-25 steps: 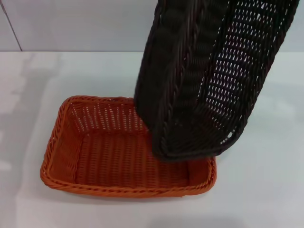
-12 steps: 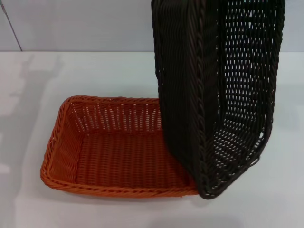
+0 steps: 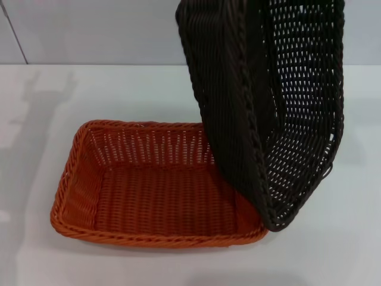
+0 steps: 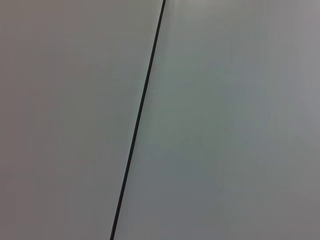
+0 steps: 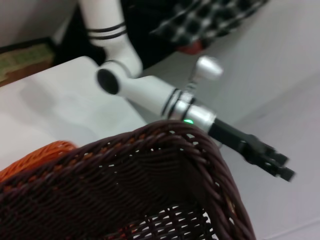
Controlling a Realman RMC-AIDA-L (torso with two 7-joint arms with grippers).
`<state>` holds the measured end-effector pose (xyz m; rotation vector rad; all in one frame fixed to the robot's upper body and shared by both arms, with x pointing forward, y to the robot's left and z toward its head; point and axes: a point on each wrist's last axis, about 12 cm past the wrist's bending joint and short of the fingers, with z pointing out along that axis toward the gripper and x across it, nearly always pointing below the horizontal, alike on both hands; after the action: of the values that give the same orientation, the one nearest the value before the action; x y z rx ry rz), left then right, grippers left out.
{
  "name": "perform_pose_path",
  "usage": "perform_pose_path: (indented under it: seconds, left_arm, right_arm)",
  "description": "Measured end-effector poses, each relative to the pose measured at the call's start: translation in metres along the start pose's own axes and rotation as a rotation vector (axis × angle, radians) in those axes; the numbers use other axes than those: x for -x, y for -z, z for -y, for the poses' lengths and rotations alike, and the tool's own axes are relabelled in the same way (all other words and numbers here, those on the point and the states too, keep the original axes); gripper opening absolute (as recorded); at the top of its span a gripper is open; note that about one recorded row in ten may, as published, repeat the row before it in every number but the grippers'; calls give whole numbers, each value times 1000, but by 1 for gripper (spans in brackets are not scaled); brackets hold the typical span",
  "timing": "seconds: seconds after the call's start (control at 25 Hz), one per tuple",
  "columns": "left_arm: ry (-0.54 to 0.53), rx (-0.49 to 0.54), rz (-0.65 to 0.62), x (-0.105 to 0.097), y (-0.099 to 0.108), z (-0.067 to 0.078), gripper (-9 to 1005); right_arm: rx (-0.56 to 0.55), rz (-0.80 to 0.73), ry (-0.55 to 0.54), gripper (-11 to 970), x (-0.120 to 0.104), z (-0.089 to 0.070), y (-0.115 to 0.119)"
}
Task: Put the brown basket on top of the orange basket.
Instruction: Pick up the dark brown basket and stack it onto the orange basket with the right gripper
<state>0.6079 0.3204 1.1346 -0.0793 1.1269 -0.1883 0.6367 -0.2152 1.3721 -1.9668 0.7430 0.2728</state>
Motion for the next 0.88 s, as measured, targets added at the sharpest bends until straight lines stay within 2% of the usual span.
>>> perform_pose_path:
  seconds: [0.56,0.88]
  left_arm:
    - [31,-1,19,2,6,-2,845]
    - [48,8,19,1,13,-6,845]
  right_arm:
    - [190,-3,290,145,19,11,-37]
    - [199,37,342,141,18,10,-50]
